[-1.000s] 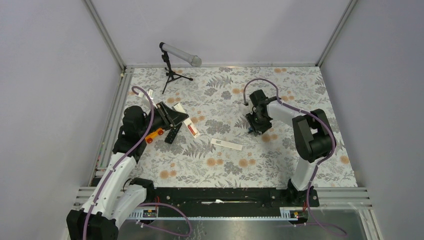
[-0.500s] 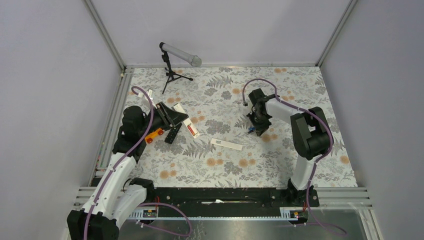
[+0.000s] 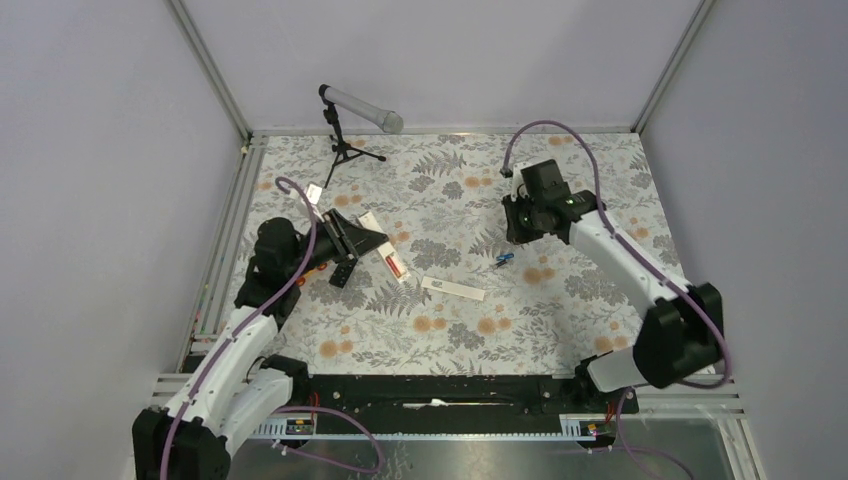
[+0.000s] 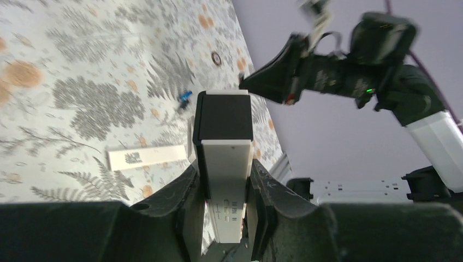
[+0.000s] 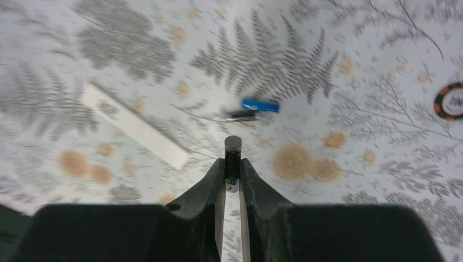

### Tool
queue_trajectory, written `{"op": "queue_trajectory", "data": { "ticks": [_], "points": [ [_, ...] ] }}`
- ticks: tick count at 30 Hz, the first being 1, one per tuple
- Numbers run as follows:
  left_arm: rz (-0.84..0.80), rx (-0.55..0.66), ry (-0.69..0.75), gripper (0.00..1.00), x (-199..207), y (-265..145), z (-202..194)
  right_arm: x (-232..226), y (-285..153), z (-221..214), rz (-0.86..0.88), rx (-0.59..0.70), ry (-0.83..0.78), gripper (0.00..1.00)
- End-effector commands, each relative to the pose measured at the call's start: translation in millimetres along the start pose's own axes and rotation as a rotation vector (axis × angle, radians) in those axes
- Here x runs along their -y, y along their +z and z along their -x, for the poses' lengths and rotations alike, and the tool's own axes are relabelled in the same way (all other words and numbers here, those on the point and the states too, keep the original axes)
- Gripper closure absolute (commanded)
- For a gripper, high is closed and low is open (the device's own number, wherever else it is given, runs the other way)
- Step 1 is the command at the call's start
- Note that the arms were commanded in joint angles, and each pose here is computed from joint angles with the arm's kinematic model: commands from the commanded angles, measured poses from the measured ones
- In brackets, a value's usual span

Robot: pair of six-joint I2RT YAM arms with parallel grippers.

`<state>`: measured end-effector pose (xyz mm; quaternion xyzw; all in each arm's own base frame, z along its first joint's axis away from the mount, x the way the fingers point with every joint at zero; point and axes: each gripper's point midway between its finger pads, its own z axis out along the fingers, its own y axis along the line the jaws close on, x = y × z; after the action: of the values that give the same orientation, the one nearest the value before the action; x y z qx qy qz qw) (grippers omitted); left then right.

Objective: Load the batteries into the remote control
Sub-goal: Pick up the battery from the center of the board, then load the battery into the remote control.

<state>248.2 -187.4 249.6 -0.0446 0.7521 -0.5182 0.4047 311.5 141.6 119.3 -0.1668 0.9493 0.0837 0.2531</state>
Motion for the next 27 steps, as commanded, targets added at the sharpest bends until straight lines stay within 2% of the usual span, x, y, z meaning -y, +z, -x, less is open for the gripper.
{"op": "queue_trajectory", "data": {
  "ticks": [1,6,10,15,27],
  "points": [
    [-0.133,-0.019,-0.03,1.0,26,14,-8,-63,-42,30,0.255,0.19,0.044,0.82],
    [-0.175,-0.061,-0.132,1.0,31,33,-25,-144,-91,36,0.574,0.289,0.105,0.81],
    [-0.166,-0.079,-0.197,1.0,26,44,-32,-187,-112,28,0.699,0.264,0.143,0.8],
    [-0.165,-0.093,-0.232,1.0,24,49,-38,-214,-110,12,0.686,0.187,0.122,0.8],
    [-0.152,-0.097,-0.216,1.0,21,46,-41,-232,-97,5,0.598,0.16,0.046,0.78]
  ]
}}
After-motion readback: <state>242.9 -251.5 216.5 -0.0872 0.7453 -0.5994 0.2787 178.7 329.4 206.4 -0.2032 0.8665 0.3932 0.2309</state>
